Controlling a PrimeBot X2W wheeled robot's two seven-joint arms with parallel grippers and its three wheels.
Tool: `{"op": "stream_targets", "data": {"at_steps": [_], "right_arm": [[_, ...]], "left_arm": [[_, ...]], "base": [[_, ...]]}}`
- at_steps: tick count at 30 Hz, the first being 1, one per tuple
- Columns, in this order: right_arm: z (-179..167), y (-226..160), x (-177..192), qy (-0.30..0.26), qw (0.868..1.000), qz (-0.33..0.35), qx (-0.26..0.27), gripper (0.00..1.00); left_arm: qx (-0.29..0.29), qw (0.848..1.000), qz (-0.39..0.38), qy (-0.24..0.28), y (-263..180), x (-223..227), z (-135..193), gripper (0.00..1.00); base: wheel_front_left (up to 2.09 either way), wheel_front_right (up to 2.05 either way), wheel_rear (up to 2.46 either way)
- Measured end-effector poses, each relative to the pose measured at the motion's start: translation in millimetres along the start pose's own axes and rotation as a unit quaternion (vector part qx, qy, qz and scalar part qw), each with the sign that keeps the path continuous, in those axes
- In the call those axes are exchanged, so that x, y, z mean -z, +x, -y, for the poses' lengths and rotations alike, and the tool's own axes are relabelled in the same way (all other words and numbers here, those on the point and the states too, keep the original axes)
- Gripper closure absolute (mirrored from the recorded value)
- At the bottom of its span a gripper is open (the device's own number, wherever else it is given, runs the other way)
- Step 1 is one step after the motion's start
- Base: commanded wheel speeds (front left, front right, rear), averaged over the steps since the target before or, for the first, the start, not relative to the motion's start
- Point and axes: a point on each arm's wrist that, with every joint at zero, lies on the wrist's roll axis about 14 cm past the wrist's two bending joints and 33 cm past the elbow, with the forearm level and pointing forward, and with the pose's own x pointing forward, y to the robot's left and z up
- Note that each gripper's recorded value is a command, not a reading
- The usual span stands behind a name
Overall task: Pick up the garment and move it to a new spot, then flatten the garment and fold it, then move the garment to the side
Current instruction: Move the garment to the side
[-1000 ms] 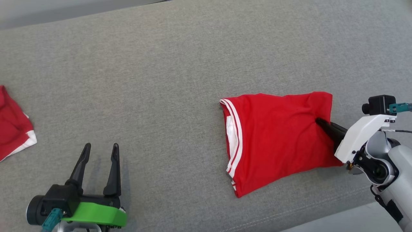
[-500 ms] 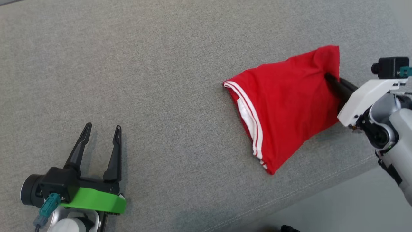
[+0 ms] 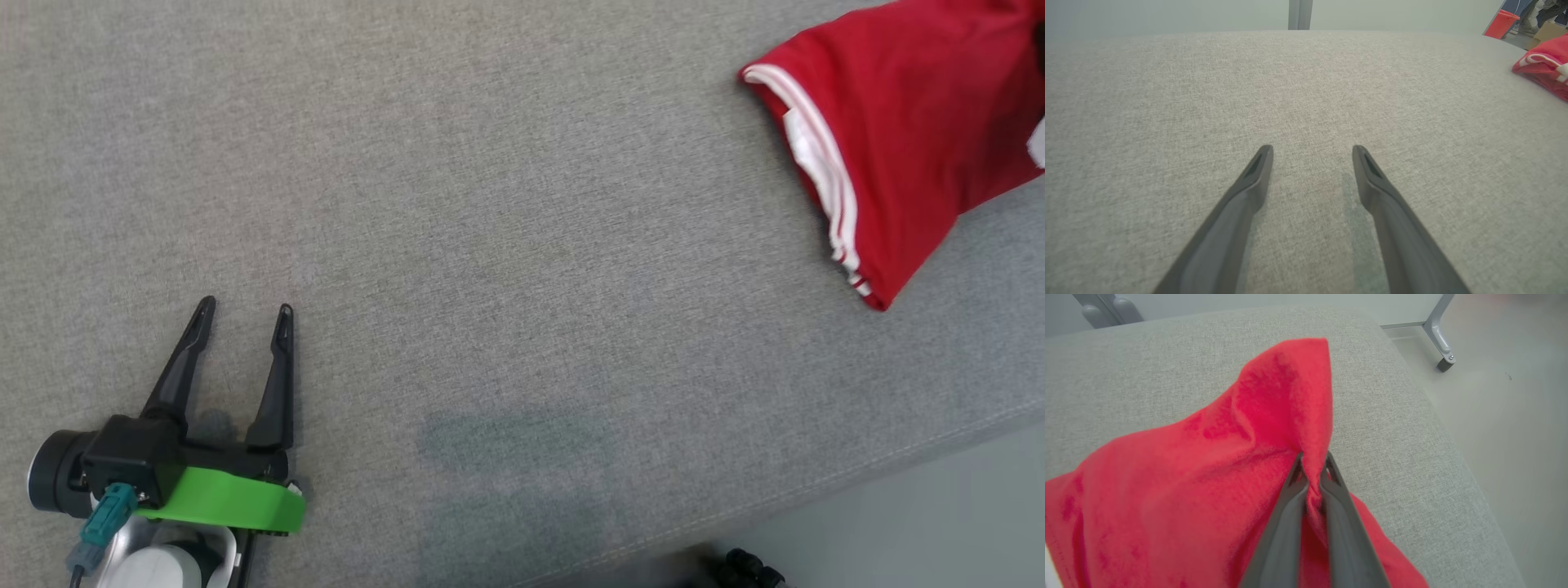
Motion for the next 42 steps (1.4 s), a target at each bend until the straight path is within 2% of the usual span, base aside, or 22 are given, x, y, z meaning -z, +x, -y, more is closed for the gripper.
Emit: {"op": "stream_targets", "data": {"at_steps": [9, 18, 23, 24, 25, 29, 34, 39, 42], "right_arm": [[42, 14, 12, -0.023, 0.997, -0.036, 0.063, 1.0], [81, 16, 17, -0.054, 0.99, -0.043, 0.123, 1.0], [85, 22, 23, -0.056, 0.988, -0.045, 0.137, 1.0], [85, 23, 28, -0.061, 0.987, -0.054, 0.139, 0.7], [85, 23, 33, -0.069, 0.986, -0.061, 0.14, 0.01], [90, 21, 19, -0.086, 0.985, -0.028, 0.149, 0.0], [87, 11, -13, -0.099, 0.983, 0.057, 0.145, 0.0], [54, 1, -47, -0.103, 0.98, 0.135, 0.102, 0.0], [26, -15, -77, -0.102, 0.972, 0.201, 0.064, 0.0]], "left_arm": [[-0.012, 1.0, -0.017, 0.002, 2, 12, -15, 0.0], [-0.01, 1.0, -0.027, 0.006, 9, 19, -20, 0.0], [-0.016, 0.999, -0.03, 0.007, 7, 20, -25, 0.0], [-0.018, 0.999, -0.03, 0.007, 7, 20, -26, 0.0], [-0.019, 0.999, -0.03, 0.008, 6, 20, -26, 0.0], [-0.023, 0.999, -0.029, 0.01, 5, 18, -28, 0.0], [-0.027, 0.999, -0.019, 0.009, 0, 10, -25, 0.0], [-0.034, 0.999, -0.006, -0.005, -11, 3, -17, 0.0], [-0.042, 0.999, 0.006, -0.011, -20, -4, -15, 0.0]], "base": [[0.0, 0.0, 0.0], [0.0, 0.0, 0.0], [0.0, 0.0, 0.0], [0.0, 0.0, 0.0], [0.0, 0.0, 0.0], [0.0, 0.0, 0.0], [0.0, 0.0, 0.0], [0.0, 0.0, 0.0], [0.0, 0.0, 0.0]]}}
